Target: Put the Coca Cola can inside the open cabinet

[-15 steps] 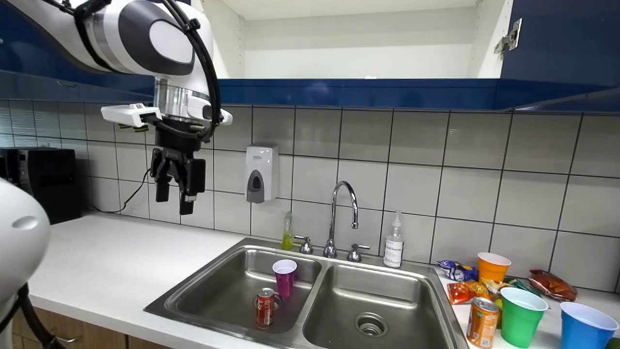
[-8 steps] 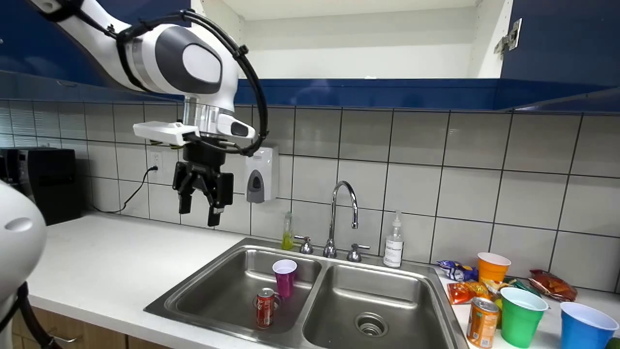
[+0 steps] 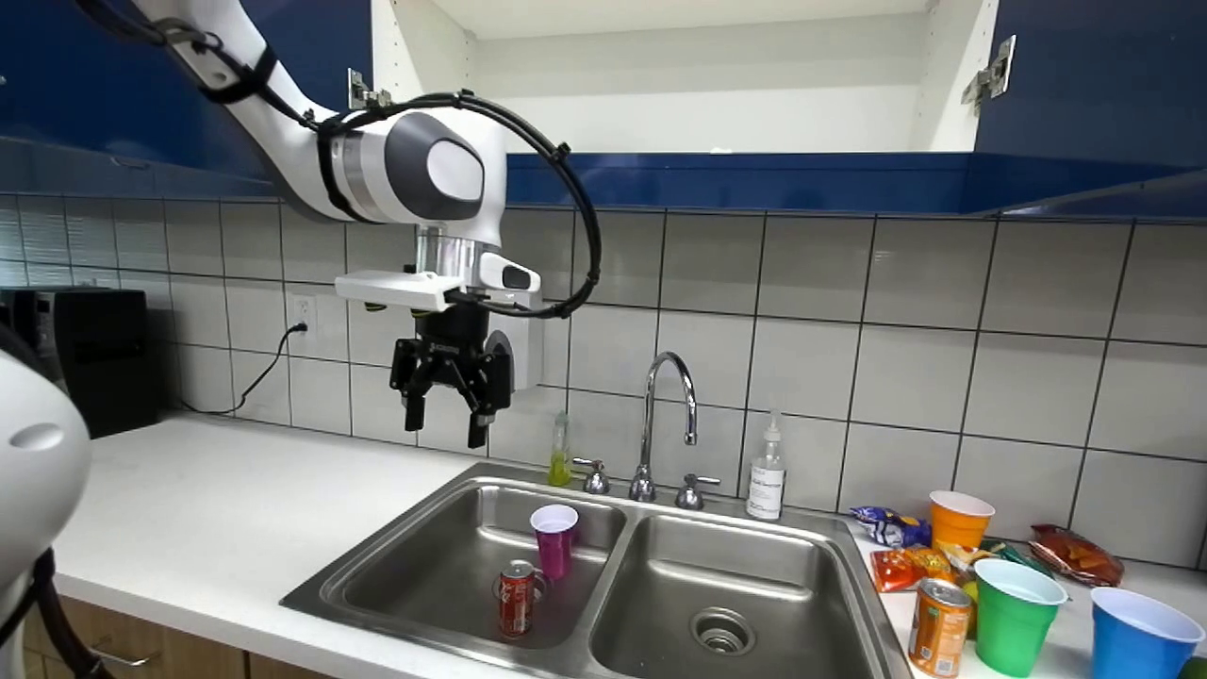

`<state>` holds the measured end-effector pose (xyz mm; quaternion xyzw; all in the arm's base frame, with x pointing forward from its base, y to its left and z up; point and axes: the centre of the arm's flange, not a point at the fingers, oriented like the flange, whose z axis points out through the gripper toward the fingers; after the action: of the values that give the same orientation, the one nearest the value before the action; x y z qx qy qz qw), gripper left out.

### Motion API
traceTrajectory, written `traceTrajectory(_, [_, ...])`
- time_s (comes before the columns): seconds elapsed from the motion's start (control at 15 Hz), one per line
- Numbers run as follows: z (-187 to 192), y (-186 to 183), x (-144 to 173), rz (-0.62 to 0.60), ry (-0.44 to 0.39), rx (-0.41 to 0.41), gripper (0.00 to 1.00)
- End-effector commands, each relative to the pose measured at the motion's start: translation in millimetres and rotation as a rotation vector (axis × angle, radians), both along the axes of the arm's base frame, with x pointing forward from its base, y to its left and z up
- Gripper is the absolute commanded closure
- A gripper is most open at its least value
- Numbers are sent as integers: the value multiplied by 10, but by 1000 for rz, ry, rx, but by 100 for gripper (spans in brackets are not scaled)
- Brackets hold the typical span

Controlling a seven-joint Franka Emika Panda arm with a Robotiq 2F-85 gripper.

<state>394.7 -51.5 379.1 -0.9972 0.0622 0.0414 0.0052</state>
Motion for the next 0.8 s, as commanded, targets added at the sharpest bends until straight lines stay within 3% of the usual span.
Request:
traceTrajectory(0.0, [-118,-55,358,28,11,-24,0])
traceTrajectory(0.73, [-805,-36,785,41,38,-49,0])
